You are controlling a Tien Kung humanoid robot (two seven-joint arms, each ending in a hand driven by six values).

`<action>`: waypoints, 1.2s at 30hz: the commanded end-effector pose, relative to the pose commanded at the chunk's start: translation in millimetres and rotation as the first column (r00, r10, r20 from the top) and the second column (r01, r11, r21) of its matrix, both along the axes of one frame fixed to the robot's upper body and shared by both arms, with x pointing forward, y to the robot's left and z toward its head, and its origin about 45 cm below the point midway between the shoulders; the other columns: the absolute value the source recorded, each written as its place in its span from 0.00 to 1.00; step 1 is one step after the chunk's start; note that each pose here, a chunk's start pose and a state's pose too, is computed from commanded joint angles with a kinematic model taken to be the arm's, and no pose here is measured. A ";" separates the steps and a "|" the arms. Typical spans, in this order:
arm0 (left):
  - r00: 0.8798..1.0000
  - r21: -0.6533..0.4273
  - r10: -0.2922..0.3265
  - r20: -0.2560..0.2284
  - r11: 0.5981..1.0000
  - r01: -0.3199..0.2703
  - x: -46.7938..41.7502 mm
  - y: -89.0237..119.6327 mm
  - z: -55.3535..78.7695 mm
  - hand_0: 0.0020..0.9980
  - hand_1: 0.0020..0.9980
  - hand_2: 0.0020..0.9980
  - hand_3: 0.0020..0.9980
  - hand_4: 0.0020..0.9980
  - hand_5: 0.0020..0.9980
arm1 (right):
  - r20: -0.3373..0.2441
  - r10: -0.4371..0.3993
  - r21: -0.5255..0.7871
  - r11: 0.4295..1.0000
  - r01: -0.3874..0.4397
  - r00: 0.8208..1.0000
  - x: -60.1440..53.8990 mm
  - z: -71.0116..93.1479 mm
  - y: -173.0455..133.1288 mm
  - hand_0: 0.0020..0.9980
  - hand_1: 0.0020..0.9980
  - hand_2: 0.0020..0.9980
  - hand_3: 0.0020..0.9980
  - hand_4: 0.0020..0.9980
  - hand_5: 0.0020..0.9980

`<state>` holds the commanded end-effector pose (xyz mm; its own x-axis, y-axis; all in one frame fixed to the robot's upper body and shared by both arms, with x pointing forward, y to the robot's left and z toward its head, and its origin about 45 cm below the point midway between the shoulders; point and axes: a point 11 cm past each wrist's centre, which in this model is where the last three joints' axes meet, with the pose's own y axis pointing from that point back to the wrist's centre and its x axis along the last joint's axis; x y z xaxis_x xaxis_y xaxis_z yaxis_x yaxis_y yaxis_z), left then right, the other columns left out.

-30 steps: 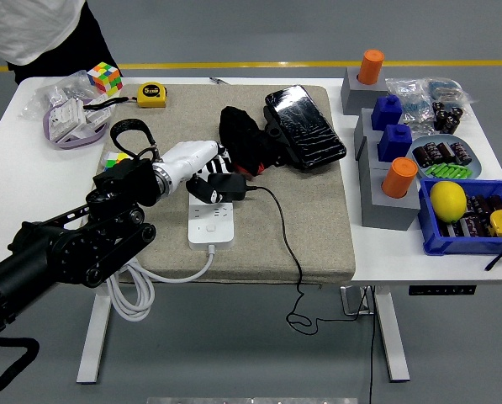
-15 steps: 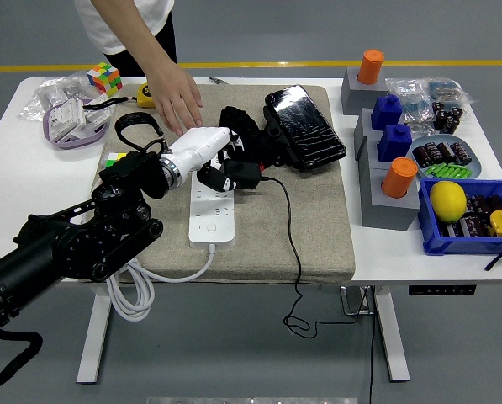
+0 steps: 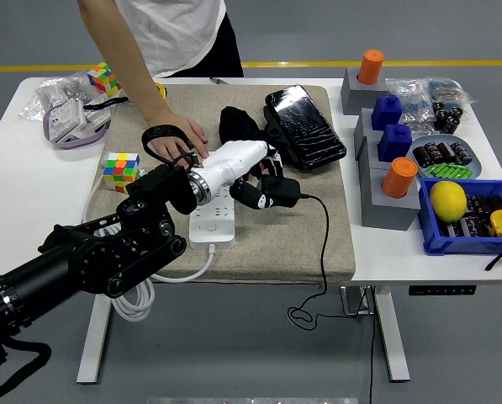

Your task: Pull the plug out and thorw away

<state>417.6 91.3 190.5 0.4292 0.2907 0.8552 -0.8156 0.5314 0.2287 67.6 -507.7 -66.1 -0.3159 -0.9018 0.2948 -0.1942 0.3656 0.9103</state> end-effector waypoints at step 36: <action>0.987 -0.056 0.158 -0.023 0.986 -0.159 -21.4 70.2 20.1 0.49 0.62 0.60 0.96 1.00 0.42 | 0.000 -0.017 0.006 1.000 0.017 1.000 -5.2 -1.5 1.0 0.57 0.65 0.67 0.57 0.97 0.51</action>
<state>396.3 161.5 210.6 0.3893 0.4045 0.8275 -0.8865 0.4086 0.2173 62.5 -506.7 -67.6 -0.3312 -0.8981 0.2895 -0.1885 0.3636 0.9123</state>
